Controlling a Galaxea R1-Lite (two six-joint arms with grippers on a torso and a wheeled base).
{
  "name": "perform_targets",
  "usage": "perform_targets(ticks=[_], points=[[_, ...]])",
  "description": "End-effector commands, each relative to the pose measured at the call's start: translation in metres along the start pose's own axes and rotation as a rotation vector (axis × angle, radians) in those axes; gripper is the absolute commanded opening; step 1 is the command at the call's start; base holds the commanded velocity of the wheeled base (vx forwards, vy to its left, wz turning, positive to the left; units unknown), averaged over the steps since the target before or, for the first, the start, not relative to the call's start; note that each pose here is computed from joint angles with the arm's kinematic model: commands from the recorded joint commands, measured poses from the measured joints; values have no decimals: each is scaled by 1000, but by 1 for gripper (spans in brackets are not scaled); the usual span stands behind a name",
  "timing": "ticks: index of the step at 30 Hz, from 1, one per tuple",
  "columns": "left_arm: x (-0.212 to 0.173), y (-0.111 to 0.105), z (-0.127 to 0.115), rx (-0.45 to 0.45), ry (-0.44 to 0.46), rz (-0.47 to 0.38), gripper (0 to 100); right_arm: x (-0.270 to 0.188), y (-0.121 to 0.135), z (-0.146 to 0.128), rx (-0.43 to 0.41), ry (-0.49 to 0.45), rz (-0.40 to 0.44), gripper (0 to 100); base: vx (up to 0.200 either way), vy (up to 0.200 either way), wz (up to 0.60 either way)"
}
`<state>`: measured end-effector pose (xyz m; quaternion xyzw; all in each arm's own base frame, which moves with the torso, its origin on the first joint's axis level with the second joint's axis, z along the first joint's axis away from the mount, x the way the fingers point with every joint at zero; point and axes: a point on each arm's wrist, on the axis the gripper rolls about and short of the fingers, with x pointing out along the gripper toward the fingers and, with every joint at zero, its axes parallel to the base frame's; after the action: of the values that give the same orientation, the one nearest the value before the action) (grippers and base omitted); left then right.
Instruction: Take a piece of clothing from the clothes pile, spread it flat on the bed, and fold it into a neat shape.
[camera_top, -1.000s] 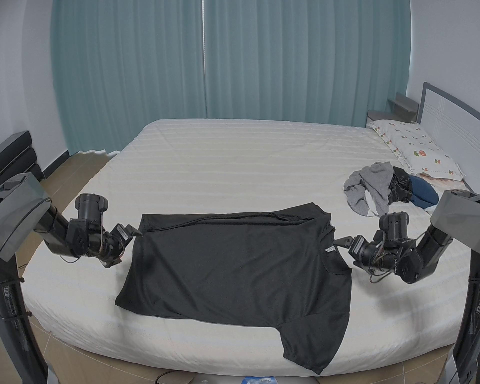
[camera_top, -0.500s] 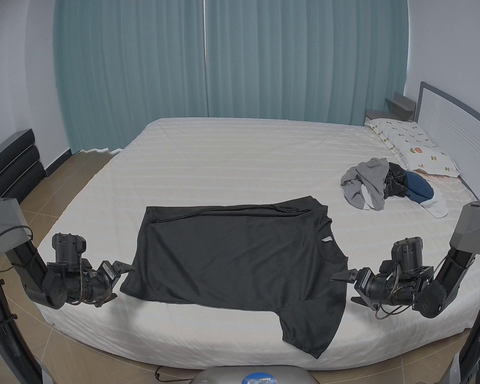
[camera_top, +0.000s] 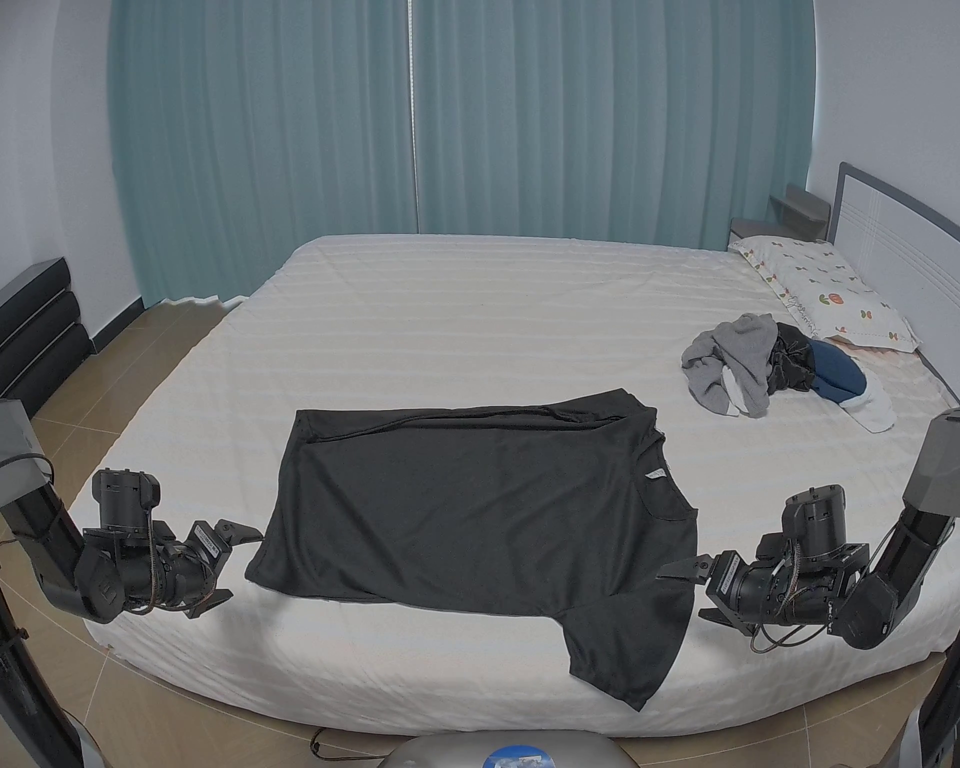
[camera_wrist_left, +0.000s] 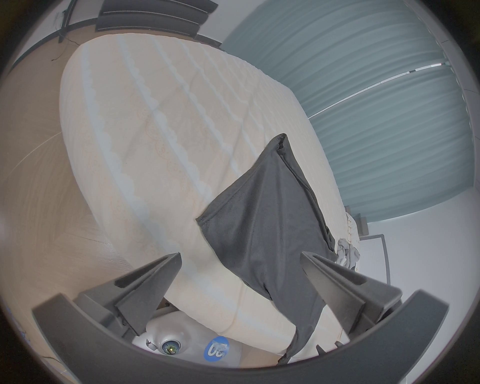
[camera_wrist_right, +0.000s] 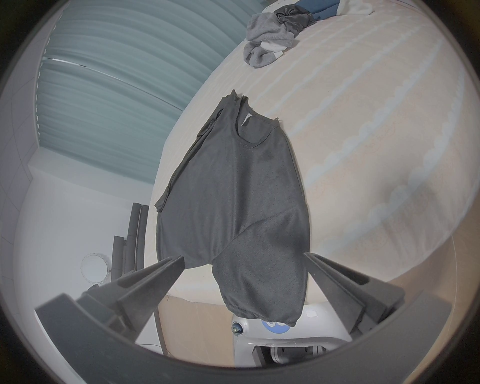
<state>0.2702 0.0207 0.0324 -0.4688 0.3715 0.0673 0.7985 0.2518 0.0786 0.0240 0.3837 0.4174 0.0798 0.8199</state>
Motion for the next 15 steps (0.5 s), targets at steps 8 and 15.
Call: perform_targets(ticks=[8, 15], points=[[13, 5, -16, 24, 55, 52, 100, 2, -1, -1, -2, 8, -6, 100, 0, 0, 0], [31, -9, -35, 96, 80, 66, 100, 2, 0, -1, -4, 5, -3, 100, 0, 0, 0]])
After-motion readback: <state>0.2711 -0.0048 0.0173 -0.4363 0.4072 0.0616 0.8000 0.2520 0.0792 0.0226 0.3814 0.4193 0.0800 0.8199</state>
